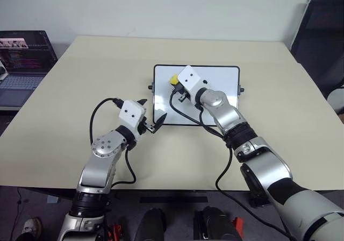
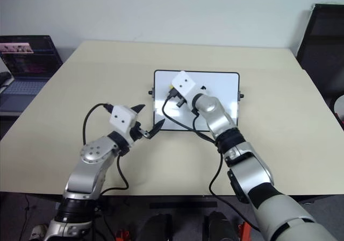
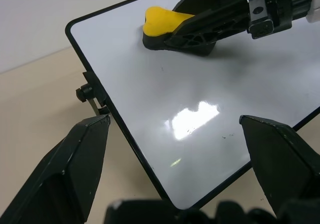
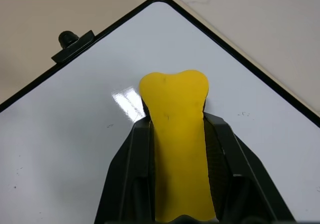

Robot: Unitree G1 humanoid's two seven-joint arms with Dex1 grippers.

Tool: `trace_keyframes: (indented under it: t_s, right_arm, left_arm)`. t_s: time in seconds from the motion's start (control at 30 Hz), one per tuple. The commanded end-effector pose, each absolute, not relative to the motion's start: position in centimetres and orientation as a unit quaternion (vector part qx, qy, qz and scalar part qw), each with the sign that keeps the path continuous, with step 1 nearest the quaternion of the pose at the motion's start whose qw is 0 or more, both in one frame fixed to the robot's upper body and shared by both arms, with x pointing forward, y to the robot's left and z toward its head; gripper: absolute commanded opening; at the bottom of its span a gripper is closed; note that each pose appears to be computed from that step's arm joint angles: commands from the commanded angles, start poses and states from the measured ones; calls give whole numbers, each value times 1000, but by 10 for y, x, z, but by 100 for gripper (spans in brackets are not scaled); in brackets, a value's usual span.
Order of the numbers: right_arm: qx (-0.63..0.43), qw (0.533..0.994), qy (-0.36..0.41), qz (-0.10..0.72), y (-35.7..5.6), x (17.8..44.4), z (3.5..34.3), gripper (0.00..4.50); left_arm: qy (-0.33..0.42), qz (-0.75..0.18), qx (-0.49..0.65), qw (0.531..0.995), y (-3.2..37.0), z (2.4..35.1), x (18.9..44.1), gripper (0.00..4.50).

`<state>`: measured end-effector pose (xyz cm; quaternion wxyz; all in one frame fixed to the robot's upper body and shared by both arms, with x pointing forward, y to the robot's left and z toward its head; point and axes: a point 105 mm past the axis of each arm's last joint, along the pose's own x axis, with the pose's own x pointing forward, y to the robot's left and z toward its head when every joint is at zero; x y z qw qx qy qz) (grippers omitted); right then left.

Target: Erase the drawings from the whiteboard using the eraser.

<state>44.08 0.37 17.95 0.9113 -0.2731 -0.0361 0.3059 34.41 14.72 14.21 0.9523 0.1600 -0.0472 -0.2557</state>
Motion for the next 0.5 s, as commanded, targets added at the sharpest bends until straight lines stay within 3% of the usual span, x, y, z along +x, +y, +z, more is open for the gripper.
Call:
trace_keyframes:
  t_s: [0.03,0.27,0.5]
  right_arm:
    - [-281,899,-27,333,12,429,164,97]
    - [-297,876,-2,381,17,402,136,97]
    - [-294,883,7,367,6,401,135,97]
  left_arm:
    - [-75,-253,168,950,145,155,340,450]
    - [-75,-253,167,950,145,156,340,450]
    - [-75,-260,167,948,142,155,340,450]
